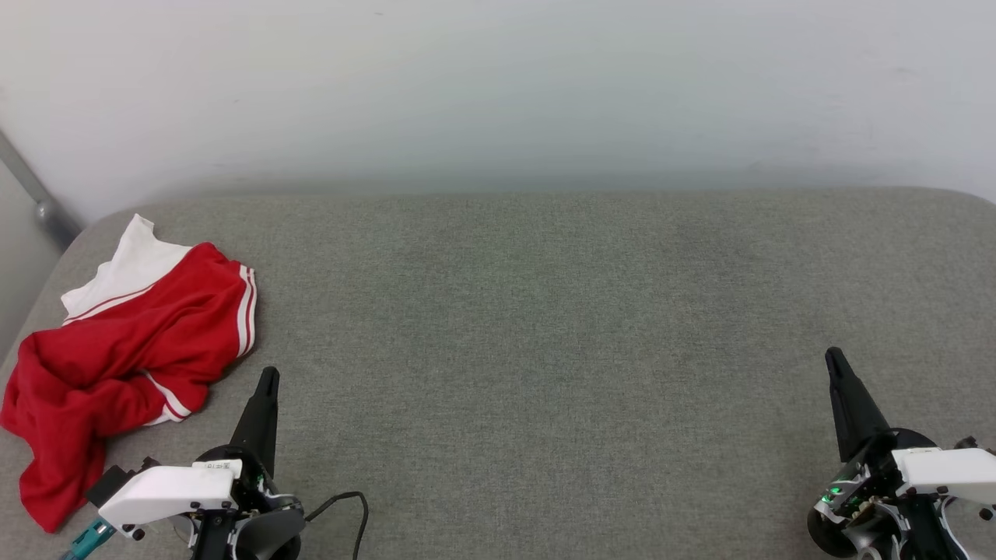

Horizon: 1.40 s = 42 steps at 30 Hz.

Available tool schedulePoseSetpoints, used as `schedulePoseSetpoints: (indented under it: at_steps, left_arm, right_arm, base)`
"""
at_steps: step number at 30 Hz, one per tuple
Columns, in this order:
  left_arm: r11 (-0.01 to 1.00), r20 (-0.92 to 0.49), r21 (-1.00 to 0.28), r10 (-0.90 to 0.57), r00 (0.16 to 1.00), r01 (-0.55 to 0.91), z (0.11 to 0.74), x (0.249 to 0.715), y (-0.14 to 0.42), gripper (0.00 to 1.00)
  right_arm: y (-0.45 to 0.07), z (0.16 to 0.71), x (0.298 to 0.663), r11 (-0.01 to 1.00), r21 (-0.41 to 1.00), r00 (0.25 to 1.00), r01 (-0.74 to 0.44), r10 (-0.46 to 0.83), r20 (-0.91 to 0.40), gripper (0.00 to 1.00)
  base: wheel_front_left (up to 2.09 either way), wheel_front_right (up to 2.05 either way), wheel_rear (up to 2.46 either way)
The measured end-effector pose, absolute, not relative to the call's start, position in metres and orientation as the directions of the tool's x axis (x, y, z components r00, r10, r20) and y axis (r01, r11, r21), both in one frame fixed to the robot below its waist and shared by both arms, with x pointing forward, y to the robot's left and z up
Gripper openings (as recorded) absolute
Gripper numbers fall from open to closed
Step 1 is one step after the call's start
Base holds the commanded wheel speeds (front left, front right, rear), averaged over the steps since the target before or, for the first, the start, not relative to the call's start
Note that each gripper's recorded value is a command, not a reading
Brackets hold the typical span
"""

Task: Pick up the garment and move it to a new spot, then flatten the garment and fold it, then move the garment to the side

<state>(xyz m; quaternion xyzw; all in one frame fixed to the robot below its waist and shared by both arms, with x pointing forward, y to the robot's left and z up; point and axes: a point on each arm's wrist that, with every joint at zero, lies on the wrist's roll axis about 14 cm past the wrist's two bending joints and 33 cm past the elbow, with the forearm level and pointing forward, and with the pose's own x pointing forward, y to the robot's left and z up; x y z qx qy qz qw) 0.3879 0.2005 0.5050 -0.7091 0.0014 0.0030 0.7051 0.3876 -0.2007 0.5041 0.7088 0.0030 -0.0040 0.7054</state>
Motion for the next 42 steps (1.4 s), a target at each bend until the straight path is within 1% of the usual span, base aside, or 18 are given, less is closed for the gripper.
schedulePoseSetpoints:
  at_steps: [32, 33, 37, 42]
  left_arm:
    - [-0.006, -0.006, -1.000, 0.002, 1.000, -0.006, 0.505, 0.388, 0.200, 0.00]
    - [-0.006, -0.011, -1.000, 0.002, 1.000, -0.011, 0.504, 0.387, 0.200, 1.00]
    - [-0.013, -0.071, -0.997, 0.002, 0.997, -0.071, 0.483, 0.378, 0.199, 1.00]
    - [0.002, -0.065, -0.998, -0.003, 0.998, -0.065, 0.485, 0.379, 0.192, 1.00]
  right_arm:
    - [-0.201, 0.504, 0.388, -0.005, 1.000, 1.000, 0.010, -0.001, -0.010, 0.00]
    - [-0.201, 0.503, 0.387, -0.005, 1.000, 1.000, 0.014, -0.001, -0.014, 1.00]
    - [-0.201, 0.484, 0.378, -0.010, 0.997, 0.997, 0.071, -0.005, -0.071, 1.00]
    - [-0.197, 0.485, 0.378, 0.008, 0.998, 0.998, 0.066, -0.007, -0.066, 1.00]
  base:
    - [0.00, 0.00, 0.00]
    - [0.00, 0.00, 0.00]
    - [0.00, 0.00, 0.00]
    - [0.00, 0.00, 0.00]
